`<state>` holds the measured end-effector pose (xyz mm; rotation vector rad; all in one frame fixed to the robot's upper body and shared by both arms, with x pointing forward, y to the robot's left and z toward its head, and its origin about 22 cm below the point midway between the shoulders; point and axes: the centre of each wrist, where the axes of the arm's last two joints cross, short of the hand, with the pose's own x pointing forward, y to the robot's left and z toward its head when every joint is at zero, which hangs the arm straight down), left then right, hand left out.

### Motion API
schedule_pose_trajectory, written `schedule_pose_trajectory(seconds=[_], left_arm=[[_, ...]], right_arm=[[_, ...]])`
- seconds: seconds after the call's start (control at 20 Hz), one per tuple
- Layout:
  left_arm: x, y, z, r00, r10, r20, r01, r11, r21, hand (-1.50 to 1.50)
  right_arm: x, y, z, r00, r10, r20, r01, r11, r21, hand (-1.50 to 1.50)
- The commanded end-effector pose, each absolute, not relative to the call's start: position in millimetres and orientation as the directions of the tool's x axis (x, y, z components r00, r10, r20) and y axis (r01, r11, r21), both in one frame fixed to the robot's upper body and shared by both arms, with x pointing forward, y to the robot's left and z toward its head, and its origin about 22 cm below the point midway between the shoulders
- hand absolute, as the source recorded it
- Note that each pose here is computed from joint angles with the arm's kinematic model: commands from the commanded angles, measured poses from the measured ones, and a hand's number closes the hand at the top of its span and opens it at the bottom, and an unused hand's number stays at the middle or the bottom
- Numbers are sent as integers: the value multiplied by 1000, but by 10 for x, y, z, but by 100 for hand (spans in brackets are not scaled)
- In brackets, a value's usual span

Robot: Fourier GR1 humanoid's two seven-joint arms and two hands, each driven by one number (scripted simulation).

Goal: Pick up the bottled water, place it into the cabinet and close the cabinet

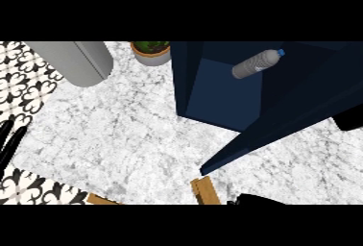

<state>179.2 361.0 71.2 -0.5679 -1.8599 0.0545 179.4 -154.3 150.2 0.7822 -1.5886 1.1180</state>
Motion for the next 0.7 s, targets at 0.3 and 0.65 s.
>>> schedule_pose_trajectory(seconds=[0.3, 0.65], left_arm=[[1802, 3672, 666, -246, 401, 883, 336, 889, -310, -150], [1770, 3763, 609, -254, 416, 873, 298, 893, -339, -150]], right_arm=[[2569, -923, 1705, -210, 202, 956, -826, 487, -285, 150], [3151, -408, 1912, -121, 274, 954, -798, 545, -258, 150]])
